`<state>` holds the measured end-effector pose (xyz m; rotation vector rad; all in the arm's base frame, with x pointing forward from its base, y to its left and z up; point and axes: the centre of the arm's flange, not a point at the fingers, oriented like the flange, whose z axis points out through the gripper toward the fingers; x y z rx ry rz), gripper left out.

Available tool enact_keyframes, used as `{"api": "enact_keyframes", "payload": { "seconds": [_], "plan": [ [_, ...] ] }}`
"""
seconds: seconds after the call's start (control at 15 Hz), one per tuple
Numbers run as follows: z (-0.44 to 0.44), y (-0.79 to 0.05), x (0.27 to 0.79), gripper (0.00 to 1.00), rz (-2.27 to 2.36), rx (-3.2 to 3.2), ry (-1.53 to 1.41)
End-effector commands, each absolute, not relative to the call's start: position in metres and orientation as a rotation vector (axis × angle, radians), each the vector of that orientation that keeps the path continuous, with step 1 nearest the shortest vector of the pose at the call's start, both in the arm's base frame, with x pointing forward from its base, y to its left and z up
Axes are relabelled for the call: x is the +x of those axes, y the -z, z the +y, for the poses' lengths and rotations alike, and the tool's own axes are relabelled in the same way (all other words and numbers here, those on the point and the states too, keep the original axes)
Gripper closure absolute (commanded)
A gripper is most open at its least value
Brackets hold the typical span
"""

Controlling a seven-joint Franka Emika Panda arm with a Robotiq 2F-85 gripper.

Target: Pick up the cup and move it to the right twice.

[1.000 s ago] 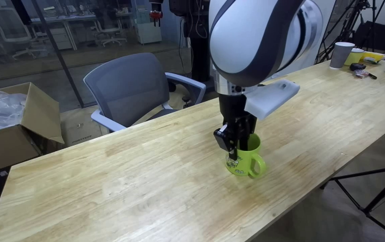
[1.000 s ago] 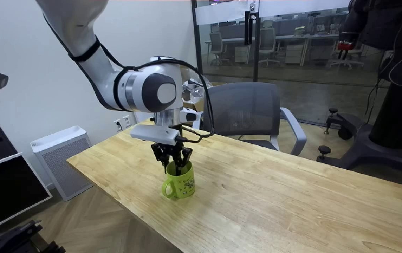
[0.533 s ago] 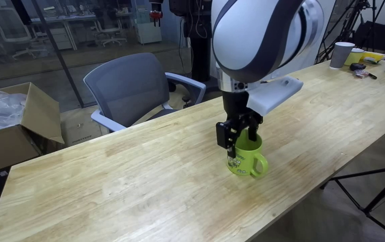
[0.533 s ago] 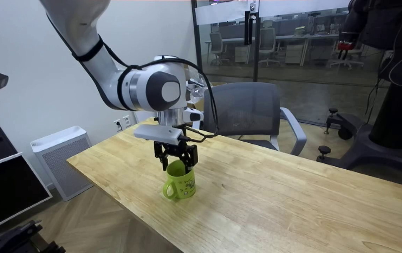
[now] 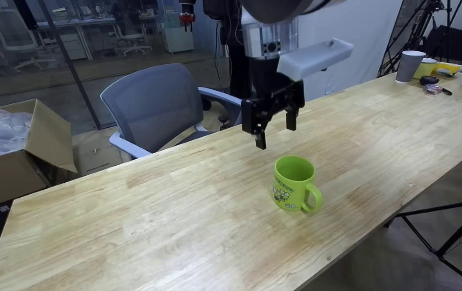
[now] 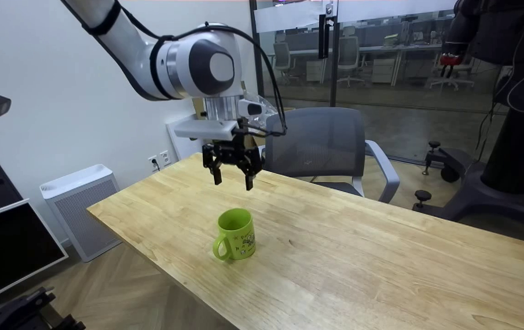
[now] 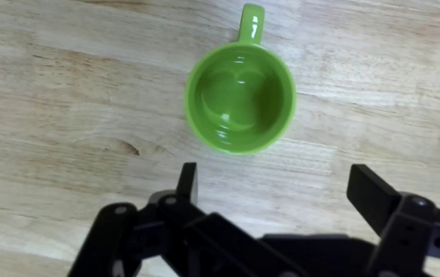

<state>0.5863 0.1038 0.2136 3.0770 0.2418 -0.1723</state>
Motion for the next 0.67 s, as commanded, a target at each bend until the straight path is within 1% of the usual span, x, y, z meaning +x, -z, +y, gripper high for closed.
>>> {"api": "enact_keyframes", "payload": {
  "seconds": [0.0, 0.13, 0.2, 0.6],
  "plan": [
    [0.111, -0.260, 0.591, 0.00, 0.216, 3.058, 0.135],
    [0.110, -0.275, 0.587, 0.00, 0.220, 3.044, 0.131],
    [0.107, -0.257, 0.591, 0.00, 0.255, 3.069, 0.130],
    [0.106, -0.254, 0.590, 0.00, 0.262, 3.067, 0.142]
  ]
}}
